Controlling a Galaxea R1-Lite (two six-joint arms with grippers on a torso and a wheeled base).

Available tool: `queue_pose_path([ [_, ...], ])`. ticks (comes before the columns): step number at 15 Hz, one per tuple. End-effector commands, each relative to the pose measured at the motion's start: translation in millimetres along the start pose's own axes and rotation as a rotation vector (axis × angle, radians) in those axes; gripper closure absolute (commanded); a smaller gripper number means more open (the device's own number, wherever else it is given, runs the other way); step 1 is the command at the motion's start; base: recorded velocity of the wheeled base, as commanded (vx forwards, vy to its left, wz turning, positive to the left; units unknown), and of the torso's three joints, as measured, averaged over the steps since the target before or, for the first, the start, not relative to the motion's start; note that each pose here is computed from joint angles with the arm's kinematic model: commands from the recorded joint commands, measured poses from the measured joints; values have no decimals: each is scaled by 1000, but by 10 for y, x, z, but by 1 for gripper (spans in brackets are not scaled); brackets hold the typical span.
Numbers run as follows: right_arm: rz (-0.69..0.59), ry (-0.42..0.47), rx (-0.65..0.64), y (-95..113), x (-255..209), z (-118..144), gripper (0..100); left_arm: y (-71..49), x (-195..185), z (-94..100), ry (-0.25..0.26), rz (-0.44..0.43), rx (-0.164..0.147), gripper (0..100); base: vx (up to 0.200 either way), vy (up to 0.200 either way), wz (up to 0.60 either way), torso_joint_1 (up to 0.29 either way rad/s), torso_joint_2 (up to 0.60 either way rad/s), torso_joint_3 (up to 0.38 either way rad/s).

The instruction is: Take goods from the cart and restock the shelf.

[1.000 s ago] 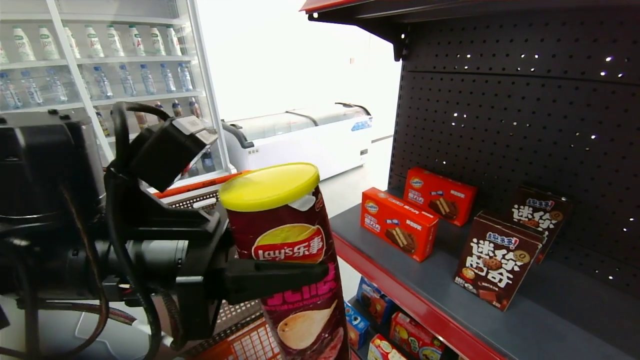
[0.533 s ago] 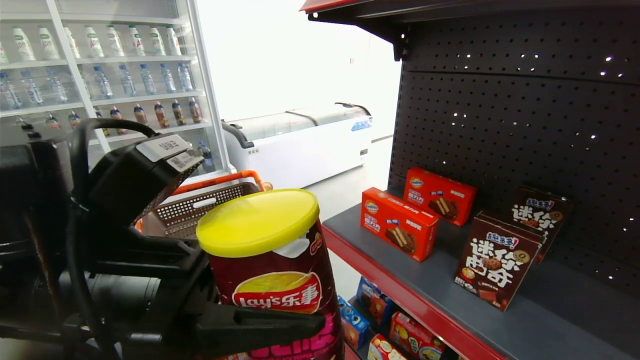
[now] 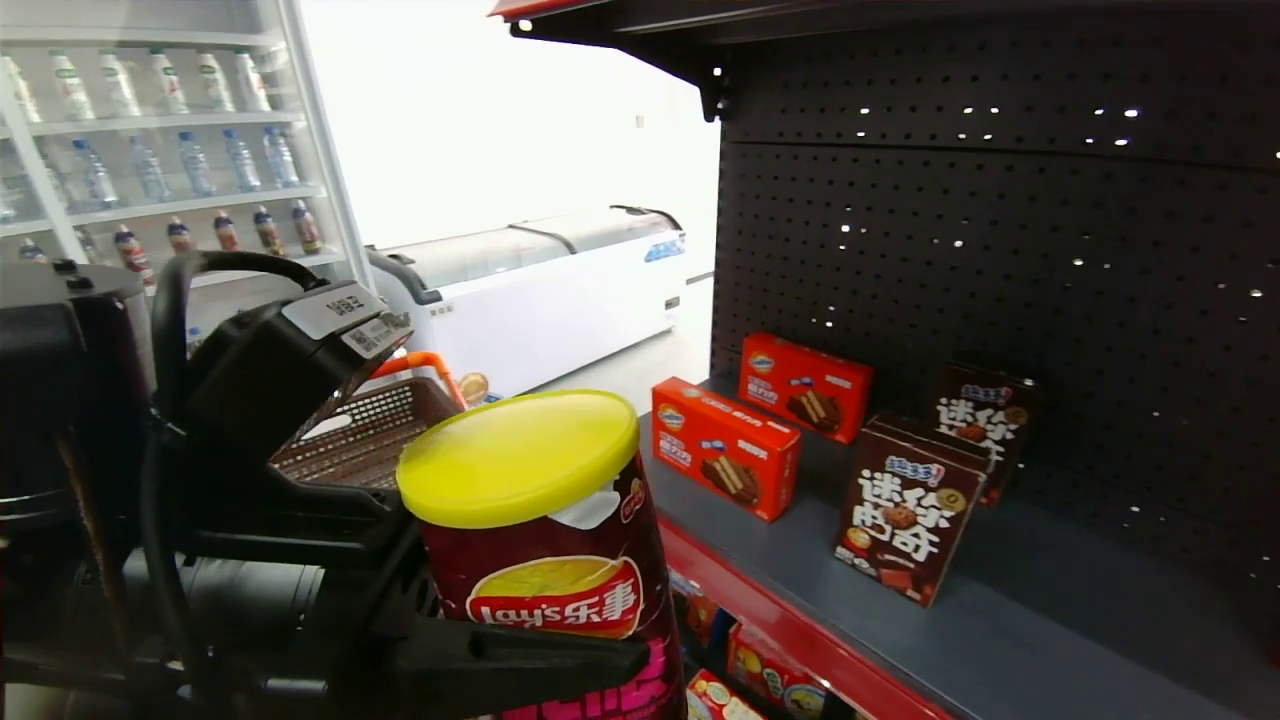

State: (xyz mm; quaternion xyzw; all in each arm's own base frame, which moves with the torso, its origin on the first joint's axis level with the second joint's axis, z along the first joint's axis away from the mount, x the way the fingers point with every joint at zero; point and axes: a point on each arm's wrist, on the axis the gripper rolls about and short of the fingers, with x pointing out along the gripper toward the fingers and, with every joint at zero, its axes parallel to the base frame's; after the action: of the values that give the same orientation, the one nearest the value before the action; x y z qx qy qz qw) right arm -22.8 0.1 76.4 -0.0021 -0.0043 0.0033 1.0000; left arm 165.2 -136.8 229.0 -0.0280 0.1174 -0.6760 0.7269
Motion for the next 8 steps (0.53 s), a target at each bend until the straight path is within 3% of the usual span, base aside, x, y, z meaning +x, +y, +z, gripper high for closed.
queue_pose_path([
  [1,1,-1,0,0,0,1,0,4,18,-9,4,-5,-4,100,0,0,-600,2,-2,-2],
  [8,0,-1,0,0,0,1,0,-15,49,-15,10,-22,-4,100,0,0,-600,7,2,3],
])
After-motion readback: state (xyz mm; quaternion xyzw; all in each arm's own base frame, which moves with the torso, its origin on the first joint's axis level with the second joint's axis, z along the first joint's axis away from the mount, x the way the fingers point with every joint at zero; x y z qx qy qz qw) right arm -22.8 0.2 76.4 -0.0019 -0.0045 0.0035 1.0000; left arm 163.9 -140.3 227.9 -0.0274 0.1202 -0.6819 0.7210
